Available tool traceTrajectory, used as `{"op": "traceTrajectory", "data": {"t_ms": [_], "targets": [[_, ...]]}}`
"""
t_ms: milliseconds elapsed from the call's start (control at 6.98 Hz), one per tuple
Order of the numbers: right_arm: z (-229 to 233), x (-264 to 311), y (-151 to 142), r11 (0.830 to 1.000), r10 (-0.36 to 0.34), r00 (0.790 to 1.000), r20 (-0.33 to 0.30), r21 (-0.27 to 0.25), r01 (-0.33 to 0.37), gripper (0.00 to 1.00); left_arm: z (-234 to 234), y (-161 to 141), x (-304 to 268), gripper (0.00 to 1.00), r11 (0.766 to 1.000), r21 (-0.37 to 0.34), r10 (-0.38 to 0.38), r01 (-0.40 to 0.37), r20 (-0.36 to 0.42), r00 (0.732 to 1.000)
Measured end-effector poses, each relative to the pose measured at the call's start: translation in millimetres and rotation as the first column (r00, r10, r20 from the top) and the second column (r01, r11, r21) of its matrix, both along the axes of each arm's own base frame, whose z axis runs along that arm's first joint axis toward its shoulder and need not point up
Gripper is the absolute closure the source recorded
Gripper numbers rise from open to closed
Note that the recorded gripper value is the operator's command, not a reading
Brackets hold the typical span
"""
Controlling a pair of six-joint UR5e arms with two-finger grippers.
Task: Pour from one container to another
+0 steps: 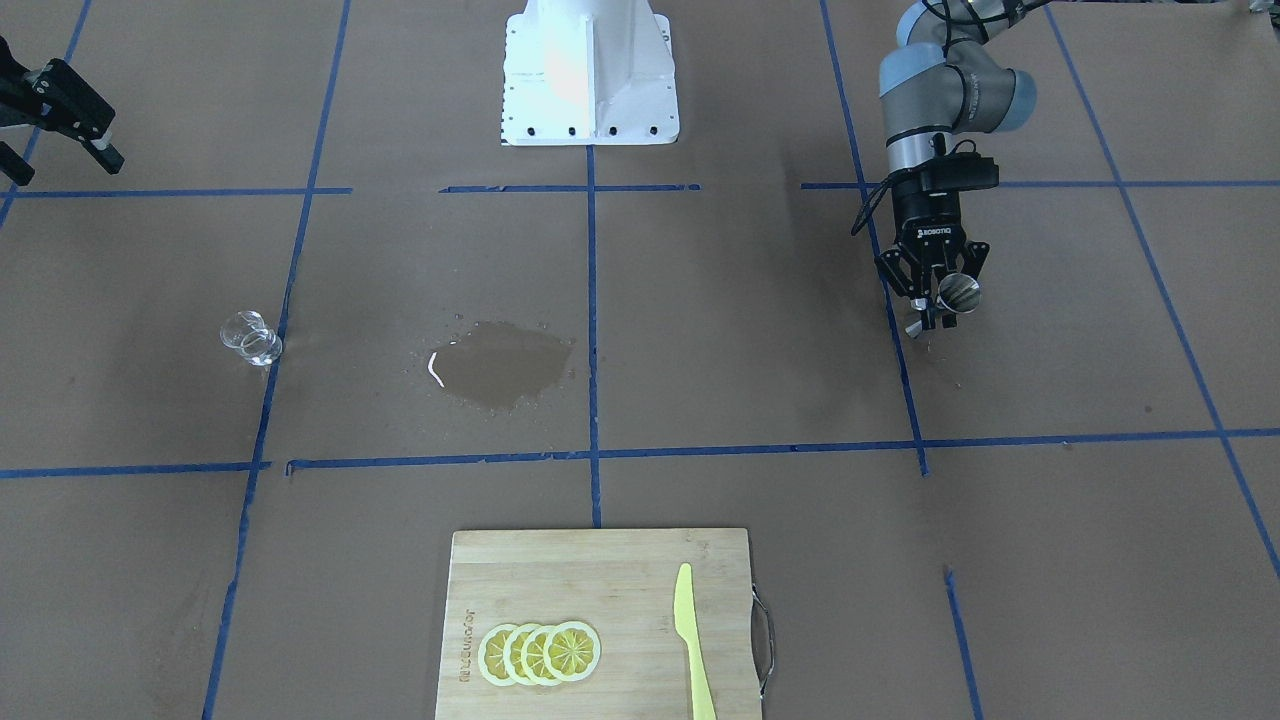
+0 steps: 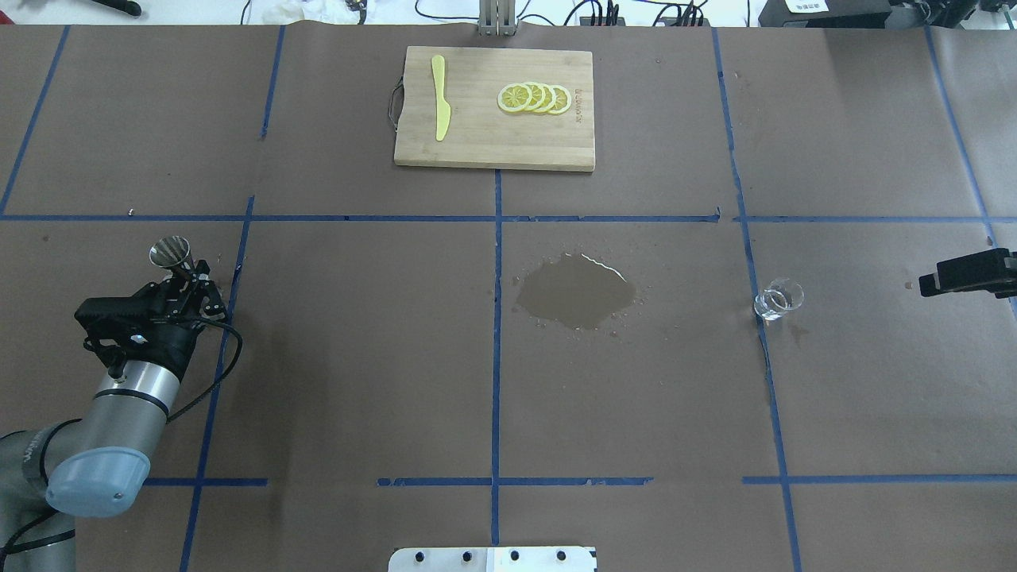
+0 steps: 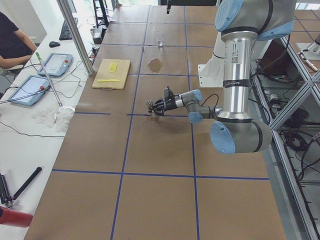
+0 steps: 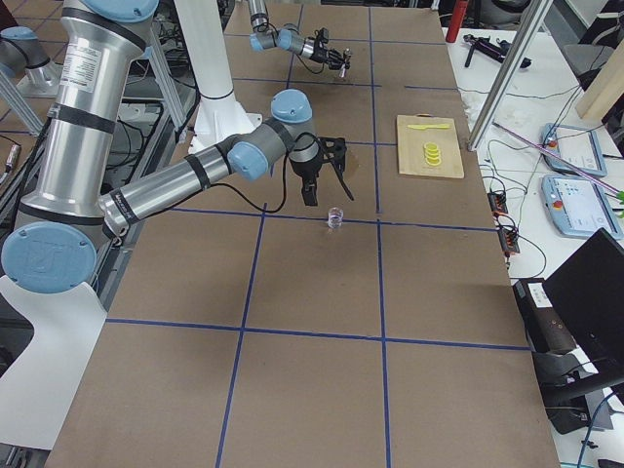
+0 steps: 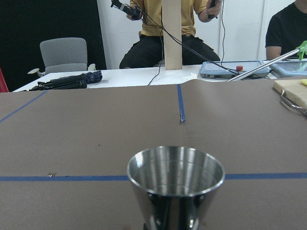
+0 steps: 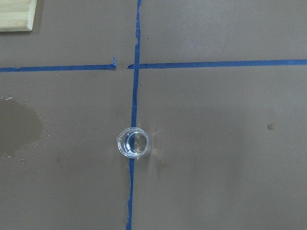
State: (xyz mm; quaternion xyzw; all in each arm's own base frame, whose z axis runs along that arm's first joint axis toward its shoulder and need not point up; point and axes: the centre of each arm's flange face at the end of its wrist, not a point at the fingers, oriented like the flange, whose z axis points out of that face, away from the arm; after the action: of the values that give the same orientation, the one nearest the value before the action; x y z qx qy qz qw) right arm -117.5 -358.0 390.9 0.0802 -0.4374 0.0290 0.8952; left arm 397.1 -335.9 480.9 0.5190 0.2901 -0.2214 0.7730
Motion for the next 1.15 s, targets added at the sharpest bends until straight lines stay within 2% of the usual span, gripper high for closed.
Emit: {"op": "traceTrajectory", "data": {"t_ms": [430,860,1147], "targets": [[0,-9,7,0.999,0.015,0.999,-0.043,0.042,-0.013,0.0,-45,-19,-24,1.0,0.997,0.071,-0.002,0.007,-0.066,0.998],[9,-29,36,0.992,0.08,0.996,-0.04,0.106,-0.075,0.0,-70,-28,-30,1.0,0.995,0.096,0.042,-0.037,-0.052,0.998],[8,-55,44,0.98,0.14,0.989,-0.056,0.153,-0.13,0.0,-101,-33,-18,1.0,0.99,0.124,0.078,-0.068,-0.078,0.994]]}}
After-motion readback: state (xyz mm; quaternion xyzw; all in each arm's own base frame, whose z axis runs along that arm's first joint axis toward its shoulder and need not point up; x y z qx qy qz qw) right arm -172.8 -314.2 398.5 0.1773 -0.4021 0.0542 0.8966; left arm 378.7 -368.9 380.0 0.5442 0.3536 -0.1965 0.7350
